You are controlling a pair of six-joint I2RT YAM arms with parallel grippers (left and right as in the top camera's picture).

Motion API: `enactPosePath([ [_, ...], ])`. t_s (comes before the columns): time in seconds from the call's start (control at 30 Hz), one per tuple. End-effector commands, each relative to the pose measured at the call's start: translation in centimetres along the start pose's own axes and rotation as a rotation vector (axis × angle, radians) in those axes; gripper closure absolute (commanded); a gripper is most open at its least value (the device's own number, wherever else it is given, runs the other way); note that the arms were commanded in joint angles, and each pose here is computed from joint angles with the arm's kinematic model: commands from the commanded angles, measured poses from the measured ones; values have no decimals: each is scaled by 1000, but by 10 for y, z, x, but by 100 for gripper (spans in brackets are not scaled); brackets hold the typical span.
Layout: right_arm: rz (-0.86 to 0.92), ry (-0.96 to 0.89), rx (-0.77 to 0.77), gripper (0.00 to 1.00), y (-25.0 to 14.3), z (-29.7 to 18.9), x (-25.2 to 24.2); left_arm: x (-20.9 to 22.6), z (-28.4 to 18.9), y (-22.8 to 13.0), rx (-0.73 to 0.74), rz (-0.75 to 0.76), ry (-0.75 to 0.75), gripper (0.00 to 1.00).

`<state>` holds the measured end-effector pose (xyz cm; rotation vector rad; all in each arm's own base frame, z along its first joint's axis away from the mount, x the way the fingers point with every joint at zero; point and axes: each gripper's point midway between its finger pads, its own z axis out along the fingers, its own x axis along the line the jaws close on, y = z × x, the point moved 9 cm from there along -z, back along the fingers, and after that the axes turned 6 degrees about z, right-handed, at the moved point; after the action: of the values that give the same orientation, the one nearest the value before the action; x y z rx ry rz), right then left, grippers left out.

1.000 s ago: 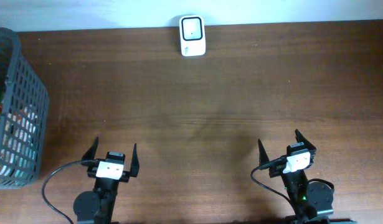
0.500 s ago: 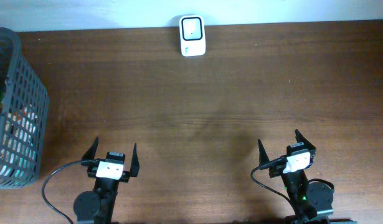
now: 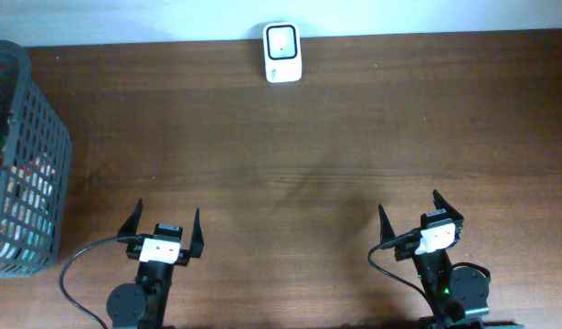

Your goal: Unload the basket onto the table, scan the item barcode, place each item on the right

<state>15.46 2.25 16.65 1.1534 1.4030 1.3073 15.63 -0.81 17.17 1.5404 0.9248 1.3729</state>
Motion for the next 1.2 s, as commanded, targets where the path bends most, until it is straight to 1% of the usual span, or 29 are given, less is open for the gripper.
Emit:
enactPosePath([
  [0.0,0,0,7,2,-3,0,1,-2,0,-6,32,-15,-9,1],
  [0.07,0,0,7,2,-3,0,1,-3,0,-2,4,-56,-29,1],
  [0.17,0,0,7,2,-3,0,1,-5,-1,5,-53,-51,-67,1],
  [0.33,0,0,7,2,-3,0,1,0,-1,18,-70,-116,-61,1],
  [0.47,0,0,7,2,-3,0,1,12,3,45,-51,-119,-67,1],
  [0.57,0,0,7,2,-3,0,1,26,16,78,-29,-123,-79,1],
  [0.7,0,0,7,2,-3,0,1,38,41,126,-11,-137,-217,1],
  [0.77,0,0,7,2,-3,0,1,45,56,148,29,-154,-277,1],
  [0.97,0,0,7,2,-3,0,1,69,105,190,207,-204,-334,1],
  [1.07,0,0,7,2,-3,0,1,78,132,201,391,-251,-390,1],
  [1.17,0,0,7,2,-3,0,1,81,152,201,537,-292,-434,1],
])
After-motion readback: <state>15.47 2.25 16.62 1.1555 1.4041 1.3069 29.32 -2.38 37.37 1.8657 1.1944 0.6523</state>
